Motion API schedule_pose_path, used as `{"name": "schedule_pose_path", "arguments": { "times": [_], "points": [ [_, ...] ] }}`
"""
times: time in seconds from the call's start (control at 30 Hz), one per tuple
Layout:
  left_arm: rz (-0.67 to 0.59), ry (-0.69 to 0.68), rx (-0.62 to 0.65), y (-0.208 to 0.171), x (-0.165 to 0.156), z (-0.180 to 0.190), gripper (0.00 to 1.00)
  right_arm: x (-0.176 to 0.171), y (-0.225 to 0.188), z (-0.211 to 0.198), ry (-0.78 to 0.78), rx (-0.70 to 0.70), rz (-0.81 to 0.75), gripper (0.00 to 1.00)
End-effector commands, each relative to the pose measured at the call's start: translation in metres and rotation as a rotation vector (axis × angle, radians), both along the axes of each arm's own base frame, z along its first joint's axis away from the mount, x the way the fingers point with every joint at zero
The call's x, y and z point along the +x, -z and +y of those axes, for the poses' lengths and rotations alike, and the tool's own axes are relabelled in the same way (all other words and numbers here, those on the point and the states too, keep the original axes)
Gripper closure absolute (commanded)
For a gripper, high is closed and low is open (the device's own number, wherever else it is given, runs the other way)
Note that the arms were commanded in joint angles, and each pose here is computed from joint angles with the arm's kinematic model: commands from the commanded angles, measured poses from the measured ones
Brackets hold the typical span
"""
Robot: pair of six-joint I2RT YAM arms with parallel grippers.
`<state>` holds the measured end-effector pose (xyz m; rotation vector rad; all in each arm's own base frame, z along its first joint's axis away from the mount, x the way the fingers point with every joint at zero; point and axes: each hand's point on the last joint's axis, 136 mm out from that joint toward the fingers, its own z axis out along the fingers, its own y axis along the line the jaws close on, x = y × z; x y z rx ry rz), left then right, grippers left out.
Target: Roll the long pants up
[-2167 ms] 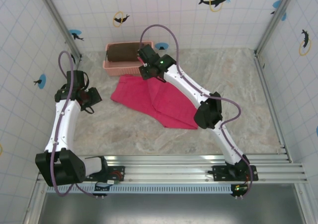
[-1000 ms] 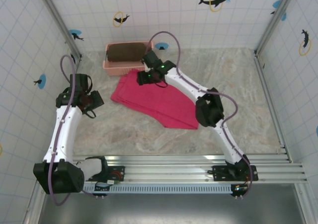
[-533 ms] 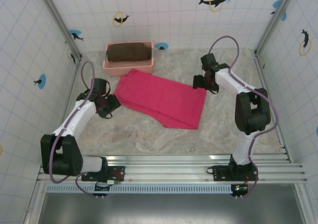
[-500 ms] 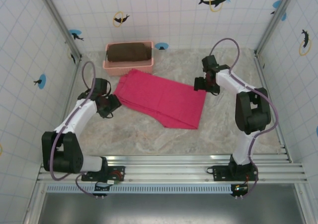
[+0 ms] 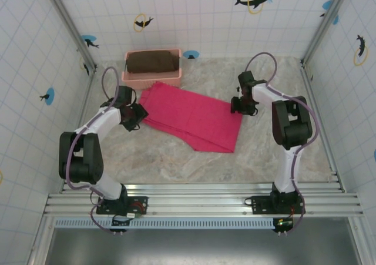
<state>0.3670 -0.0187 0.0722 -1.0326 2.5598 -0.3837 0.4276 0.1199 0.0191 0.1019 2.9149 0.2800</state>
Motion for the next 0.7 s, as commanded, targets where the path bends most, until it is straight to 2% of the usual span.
{"name": "schedule_pose_path", "arguments": {
  "times": [0.0,0.03,0.07,0.17,0.27,0.37,0.53,0.67],
  "points": [
    [-0.009,-0.013,0.005,0.000,0.010,-0.001,0.29,0.001,0.020,0.004,-0.002,0.022,0.043,0.81],
    [-0.006,-0.003,0.009,0.001,0.010,-0.003,0.29,0.002,0.020,0.001,0.004,0.008,0.044,0.97],
    [-0.005,0.005,0.013,0.001,0.011,-0.004,0.29,0.001,0.018,-0.002,0.011,-0.008,0.046,1.00],
    [-0.006,0.032,0.031,-0.003,0.012,-0.006,0.29,-0.012,0.007,-0.020,0.031,-0.088,0.074,1.00],
    [-0.017,0.062,0.060,-0.014,0.016,-0.005,0.30,-0.039,-0.008,-0.048,0.084,-0.174,0.088,1.00],
    [-0.034,0.089,0.076,-0.025,0.023,-0.005,0.30,-0.073,-0.014,-0.061,0.149,-0.156,0.129,1.00],
    [-0.047,0.117,0.079,-0.033,0.037,-0.007,0.30,-0.134,-0.020,-0.057,0.131,-0.223,0.183,1.00],
    [-0.055,0.139,0.073,-0.036,0.049,-0.011,0.30,-0.190,-0.016,-0.029,0.090,-0.261,0.202,1.00]
  ]
}}
